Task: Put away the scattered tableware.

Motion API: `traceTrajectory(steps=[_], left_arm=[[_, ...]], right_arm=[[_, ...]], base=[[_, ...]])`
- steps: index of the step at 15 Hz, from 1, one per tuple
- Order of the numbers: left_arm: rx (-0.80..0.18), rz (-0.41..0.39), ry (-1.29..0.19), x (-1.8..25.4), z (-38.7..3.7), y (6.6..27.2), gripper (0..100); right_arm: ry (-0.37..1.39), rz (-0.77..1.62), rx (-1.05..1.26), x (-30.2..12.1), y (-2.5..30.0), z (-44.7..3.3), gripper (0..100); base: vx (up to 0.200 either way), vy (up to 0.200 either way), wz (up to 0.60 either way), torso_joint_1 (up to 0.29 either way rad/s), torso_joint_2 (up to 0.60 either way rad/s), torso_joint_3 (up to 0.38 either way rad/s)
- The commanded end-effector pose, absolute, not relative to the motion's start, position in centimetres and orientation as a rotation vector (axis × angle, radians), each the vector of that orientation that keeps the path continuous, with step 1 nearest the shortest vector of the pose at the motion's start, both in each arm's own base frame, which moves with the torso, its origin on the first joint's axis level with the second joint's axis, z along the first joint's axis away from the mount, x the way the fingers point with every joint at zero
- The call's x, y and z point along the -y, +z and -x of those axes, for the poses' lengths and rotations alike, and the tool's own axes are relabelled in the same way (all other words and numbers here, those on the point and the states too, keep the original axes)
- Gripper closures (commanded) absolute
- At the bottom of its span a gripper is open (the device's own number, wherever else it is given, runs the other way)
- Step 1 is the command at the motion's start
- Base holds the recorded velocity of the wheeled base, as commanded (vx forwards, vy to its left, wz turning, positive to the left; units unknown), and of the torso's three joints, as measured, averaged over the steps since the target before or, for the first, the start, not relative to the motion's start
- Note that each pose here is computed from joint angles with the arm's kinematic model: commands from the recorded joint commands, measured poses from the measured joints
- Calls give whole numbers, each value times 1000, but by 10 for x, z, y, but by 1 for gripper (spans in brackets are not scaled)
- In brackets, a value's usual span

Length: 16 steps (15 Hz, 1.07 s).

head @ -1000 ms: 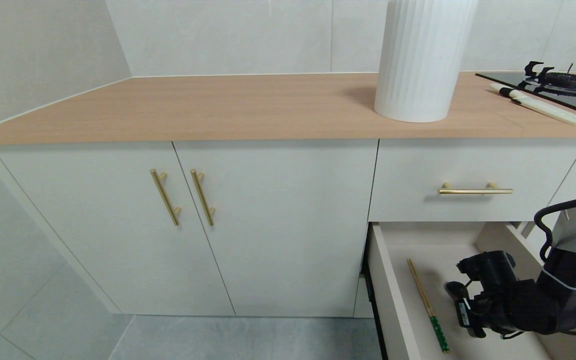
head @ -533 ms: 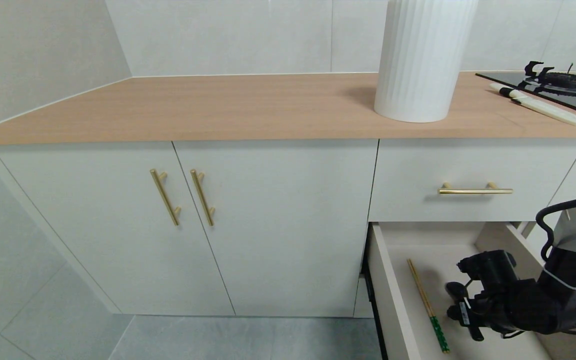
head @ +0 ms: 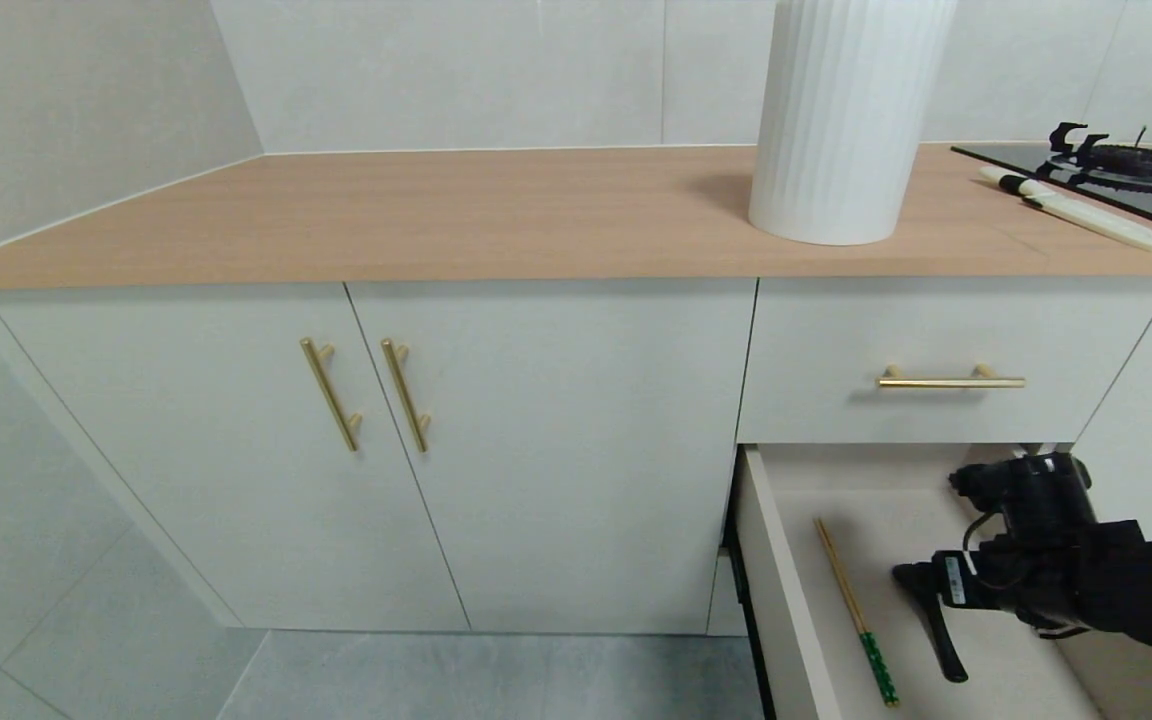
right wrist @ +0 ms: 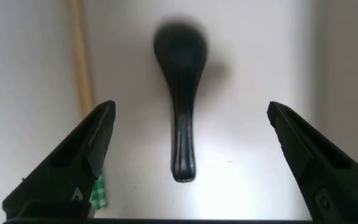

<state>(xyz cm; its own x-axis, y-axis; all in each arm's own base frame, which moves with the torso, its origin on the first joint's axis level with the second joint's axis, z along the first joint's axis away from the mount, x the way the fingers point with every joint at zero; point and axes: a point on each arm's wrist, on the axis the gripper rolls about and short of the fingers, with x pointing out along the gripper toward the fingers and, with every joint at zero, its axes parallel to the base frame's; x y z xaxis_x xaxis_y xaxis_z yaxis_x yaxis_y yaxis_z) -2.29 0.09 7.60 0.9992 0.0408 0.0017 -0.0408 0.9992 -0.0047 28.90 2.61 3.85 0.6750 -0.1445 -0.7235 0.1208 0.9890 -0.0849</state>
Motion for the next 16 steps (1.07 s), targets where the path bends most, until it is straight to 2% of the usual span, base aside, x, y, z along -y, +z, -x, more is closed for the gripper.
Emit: traceTrajectory(steps=[1, 2, 3, 4, 13, 16], left_arm=[[0, 6, 41, -1, 23, 76, 0], [0, 5, 41, -1, 23, 76, 0], [0, 5, 41, -1, 23, 76, 0], [0, 5, 41, -1, 23, 76, 0], [0, 6, 41, -1, 23, 76, 0], [0, 8, 41, -1, 23, 76, 0]], right_arm=[[-136, 6, -675, -23, 111, -255, 0], [-130, 3, -661, -23, 126, -244, 0], [-130, 3, -661, -23, 126, -244, 0], [-122, -1, -647, -21, 150, -221, 0], [-82, -18, -621, -15, 180, -168, 0], [-76, 6, -634, -15, 181, -162, 0]], base=[[0, 0, 0, 0, 0, 0], [0, 0, 0, 0, 0, 0], [0, 0, 0, 0, 0, 0], [0, 0, 0, 0, 0, 0], [0, 0, 0, 0, 0, 0], [-200, 0, 0, 2, 1, -1]])
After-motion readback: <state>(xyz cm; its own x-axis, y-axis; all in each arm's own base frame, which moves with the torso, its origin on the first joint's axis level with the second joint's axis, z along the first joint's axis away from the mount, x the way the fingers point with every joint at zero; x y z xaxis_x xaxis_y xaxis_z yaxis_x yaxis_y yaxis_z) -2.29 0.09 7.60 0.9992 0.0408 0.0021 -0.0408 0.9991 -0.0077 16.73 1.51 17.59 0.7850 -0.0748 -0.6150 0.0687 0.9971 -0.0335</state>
